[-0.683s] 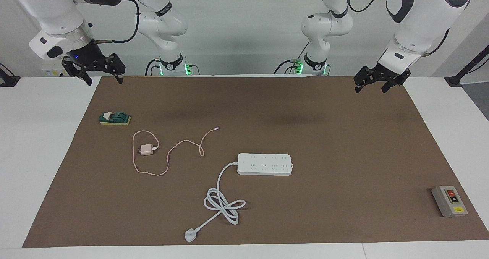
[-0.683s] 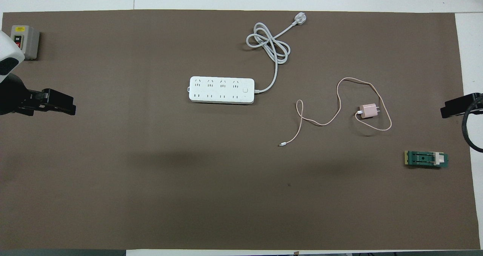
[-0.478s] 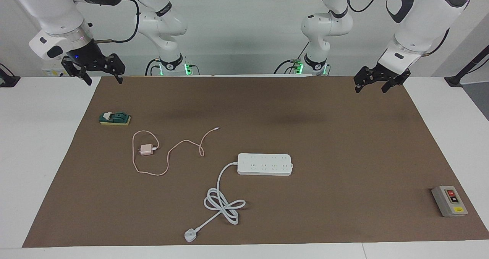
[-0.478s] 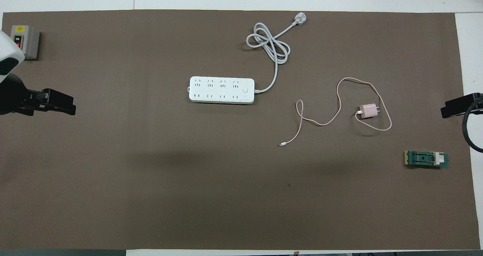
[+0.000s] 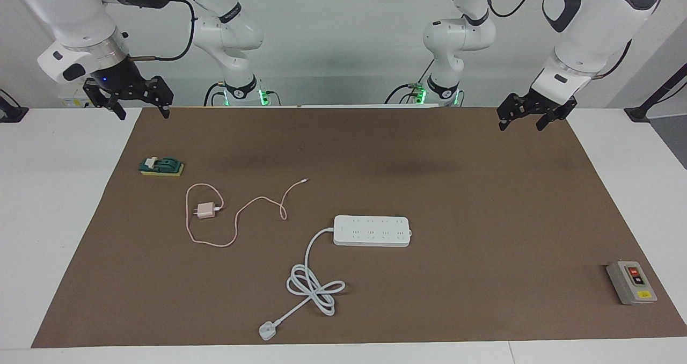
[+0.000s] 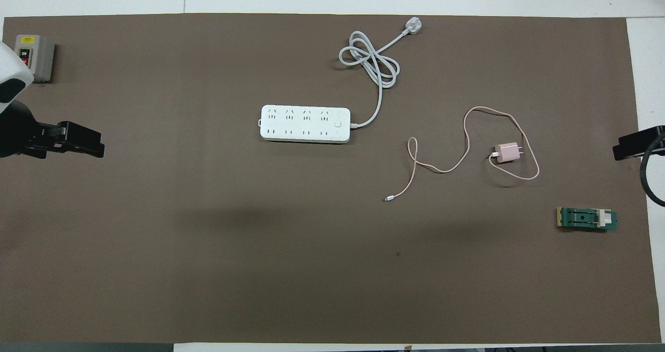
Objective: Plug charger into power strip
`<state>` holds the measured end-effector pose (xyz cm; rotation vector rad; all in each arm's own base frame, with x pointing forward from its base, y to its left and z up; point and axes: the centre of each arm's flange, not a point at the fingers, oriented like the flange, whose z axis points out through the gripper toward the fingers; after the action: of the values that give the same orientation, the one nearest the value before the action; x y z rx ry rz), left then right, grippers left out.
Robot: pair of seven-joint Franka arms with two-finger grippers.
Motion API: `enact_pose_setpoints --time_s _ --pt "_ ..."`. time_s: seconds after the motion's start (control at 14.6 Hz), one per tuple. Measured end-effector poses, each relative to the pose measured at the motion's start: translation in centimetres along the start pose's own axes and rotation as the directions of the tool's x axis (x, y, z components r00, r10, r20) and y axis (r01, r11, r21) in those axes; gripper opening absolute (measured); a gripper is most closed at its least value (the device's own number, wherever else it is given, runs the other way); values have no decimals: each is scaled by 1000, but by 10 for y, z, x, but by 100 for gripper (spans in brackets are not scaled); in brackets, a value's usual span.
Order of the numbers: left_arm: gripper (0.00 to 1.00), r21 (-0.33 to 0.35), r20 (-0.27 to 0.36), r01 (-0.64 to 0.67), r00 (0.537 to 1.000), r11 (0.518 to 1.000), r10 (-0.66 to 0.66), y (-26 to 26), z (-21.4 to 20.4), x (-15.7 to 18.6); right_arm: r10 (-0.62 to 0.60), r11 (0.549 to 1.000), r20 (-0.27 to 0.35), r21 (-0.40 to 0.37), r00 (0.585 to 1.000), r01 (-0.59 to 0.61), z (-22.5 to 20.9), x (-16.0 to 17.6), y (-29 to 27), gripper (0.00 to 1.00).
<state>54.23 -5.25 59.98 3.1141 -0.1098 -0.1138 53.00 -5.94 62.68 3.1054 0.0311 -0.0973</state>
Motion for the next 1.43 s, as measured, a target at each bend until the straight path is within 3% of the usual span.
enact_pose_setpoints --time_s 0.34,0.61,0.96,1.16,1.43 --pt "100 -1 -26 1 1000 1000 -1 -1 -2 3 85 996 24 29 996 -86 26 -4 33 100" --pt "100 -8 -50 14 999 1000 -14 -7 0 6 298 948 86 88 951 -305 74 -1 47 100" --pt "100 -135 -47 17 999 991 -23 2 15 6 599 749 233 175 766 -639 138 31 41 100" --pt "100 -337 -41 33 998 941 -50 24 27 1 695 612 330 196 639 -766 180 53 41 100" --pt "100 -539 -27 50 997 841 -77 50 29 -6 749 445 460 182 476 -877 226 67 48 100"
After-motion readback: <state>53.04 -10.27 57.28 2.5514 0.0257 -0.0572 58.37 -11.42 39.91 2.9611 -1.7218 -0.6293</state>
